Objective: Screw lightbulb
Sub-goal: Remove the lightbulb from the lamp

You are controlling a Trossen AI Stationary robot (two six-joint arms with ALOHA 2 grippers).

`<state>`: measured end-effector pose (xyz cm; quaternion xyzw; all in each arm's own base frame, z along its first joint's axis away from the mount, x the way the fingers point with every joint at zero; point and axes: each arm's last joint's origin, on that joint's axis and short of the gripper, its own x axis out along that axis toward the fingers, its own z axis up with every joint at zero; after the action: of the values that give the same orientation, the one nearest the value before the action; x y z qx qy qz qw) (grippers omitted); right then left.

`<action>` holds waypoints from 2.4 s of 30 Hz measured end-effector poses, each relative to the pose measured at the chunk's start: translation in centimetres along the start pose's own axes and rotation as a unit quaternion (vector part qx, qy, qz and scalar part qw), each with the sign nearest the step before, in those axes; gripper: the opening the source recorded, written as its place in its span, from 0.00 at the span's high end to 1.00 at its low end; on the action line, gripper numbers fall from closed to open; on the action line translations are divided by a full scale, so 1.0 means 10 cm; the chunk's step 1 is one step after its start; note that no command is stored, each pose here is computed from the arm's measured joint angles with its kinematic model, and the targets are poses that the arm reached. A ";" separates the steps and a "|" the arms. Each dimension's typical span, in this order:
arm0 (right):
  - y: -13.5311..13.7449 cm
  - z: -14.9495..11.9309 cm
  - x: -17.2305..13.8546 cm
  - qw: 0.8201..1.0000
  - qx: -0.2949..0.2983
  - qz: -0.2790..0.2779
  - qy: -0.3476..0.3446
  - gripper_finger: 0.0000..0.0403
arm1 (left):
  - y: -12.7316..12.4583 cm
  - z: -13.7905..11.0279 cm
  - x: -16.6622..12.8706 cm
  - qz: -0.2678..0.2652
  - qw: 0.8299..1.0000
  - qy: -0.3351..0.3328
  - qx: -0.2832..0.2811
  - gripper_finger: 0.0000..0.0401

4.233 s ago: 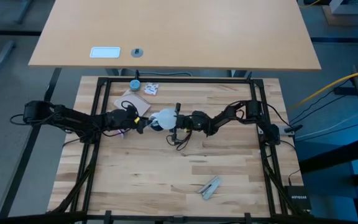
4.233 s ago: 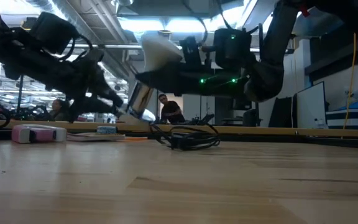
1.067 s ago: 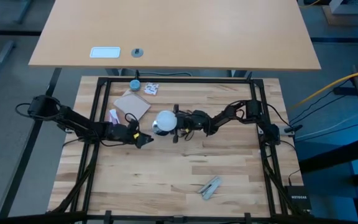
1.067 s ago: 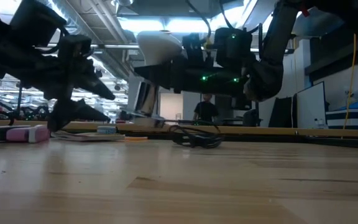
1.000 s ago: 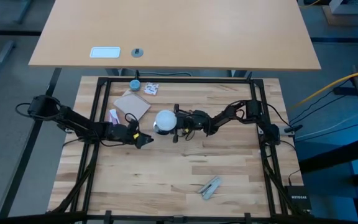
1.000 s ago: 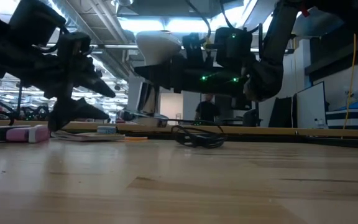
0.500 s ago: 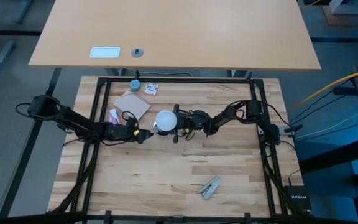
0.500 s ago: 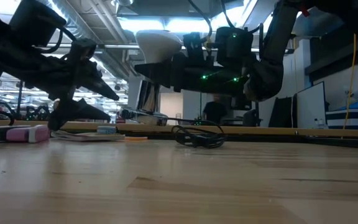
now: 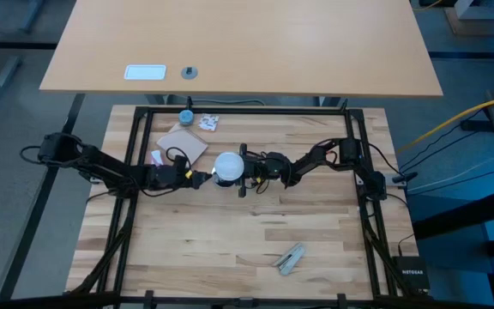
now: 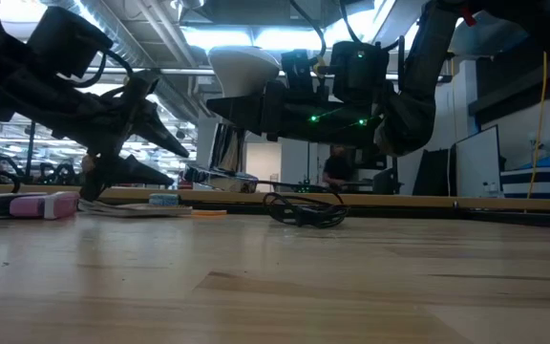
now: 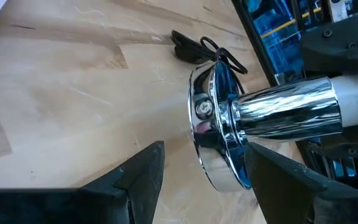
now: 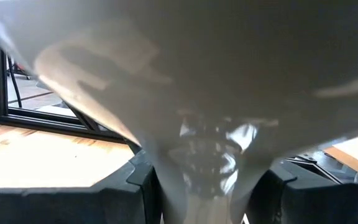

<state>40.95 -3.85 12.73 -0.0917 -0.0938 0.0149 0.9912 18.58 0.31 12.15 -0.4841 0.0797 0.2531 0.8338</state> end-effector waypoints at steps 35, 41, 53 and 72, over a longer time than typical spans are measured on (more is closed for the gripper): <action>0.04 0.00 0.00 0.997 -0.011 0.074 -0.010 0.59 | -0.10 -0.12 0.35 -0.036 0.998 0.034 0.029 0.78; 0.06 -0.03 -0.01 0.994 -0.006 0.113 0.001 0.59 | -0.02 -0.14 0.30 -0.028 0.999 0.041 0.001 0.82; 0.07 -0.03 -0.01 0.990 -0.012 0.143 -0.002 0.59 | 0.03 0.02 0.21 -0.055 0.998 0.006 -0.018 0.83; 0.06 -0.03 -0.01 0.991 -0.022 0.135 -0.001 0.59 | 0.09 0.30 0.19 -0.052 0.995 -0.057 -0.059 0.81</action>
<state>40.92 -3.30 12.35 -0.1255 -0.0821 0.1469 0.9777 19.39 3.87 12.30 -0.5207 -0.0081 0.2408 0.8190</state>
